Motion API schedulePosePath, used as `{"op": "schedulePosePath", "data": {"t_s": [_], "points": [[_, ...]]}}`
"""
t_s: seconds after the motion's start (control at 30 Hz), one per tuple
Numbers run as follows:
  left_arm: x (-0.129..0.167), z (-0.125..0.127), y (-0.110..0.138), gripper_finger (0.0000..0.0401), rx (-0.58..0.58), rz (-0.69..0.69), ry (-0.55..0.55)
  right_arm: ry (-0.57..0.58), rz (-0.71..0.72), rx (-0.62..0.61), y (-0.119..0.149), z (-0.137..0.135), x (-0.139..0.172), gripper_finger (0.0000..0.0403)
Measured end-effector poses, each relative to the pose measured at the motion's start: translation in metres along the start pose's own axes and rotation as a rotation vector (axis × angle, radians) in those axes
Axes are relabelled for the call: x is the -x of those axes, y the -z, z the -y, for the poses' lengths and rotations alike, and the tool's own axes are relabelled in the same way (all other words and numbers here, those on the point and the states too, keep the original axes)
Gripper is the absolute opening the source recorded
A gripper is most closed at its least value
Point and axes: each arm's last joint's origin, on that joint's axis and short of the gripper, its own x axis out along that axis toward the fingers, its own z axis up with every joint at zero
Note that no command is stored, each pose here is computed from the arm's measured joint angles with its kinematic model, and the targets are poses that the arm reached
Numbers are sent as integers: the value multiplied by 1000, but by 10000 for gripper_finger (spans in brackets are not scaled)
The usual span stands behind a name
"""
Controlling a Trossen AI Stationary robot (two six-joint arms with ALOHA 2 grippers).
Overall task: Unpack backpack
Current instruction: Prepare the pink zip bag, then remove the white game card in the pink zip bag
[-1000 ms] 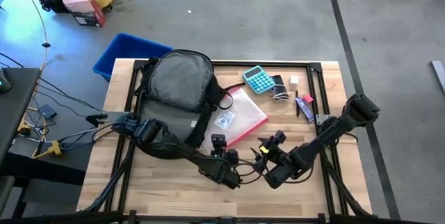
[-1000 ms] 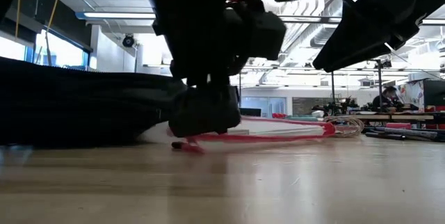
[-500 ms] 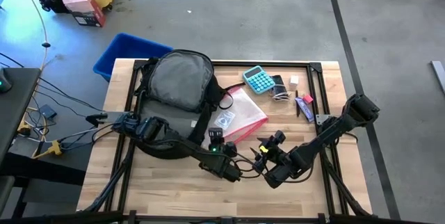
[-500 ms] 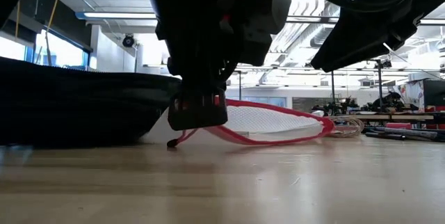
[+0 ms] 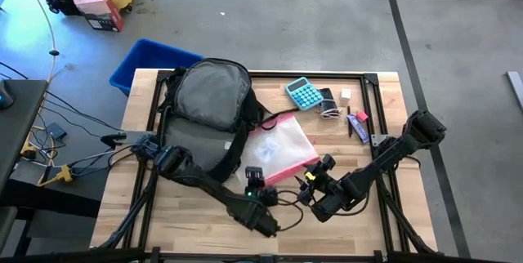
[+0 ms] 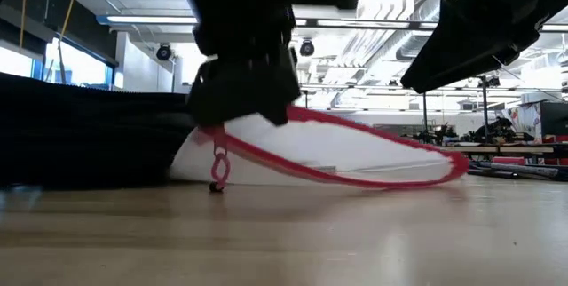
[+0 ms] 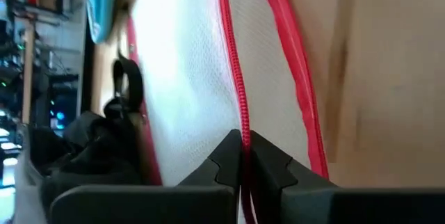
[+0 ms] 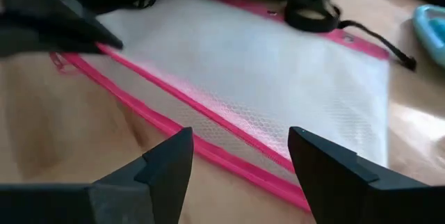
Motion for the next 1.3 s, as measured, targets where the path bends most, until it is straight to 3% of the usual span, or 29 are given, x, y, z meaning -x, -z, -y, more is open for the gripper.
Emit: {"op": "schedulePosePath", "data": {"t_s": [0.13,0.23,0.3,0.37,0.53,0.7,0.83,1.07,1.17,1.3], "points": [[12,0,-3,0,1,72,-64,-168,-53,82,-3,-14,2,222],[19,-1,-4,0,-3,106,-102,-326,-22,159,-7,-30,3,222],[22,-1,-4,0,0,116,-108,-372,-13,188,-7,-36,-2,222],[26,-1,-4,0,7,128,-114,-343,-23,192,-5,-36,-14,222],[30,1,-2,0,20,137,-117,-126,-38,79,-4,-22,-53,222],[36,5,2,0,18,144,-112,-44,-96,-33,-7,-8,-87,222],[41,8,4,0,11,154,-108,-84,-122,-55,-10,-7,-104,222],[50,14,8,0,2,169,-89,-264,34,140,-24,-24,-108,222],[52,15,9,0,7,172,-87,-280,89,176,-32,-24,-110,222],[51,14,9,0,11,168,-90,-262,50,186,-28,-19,-126,222]]}}
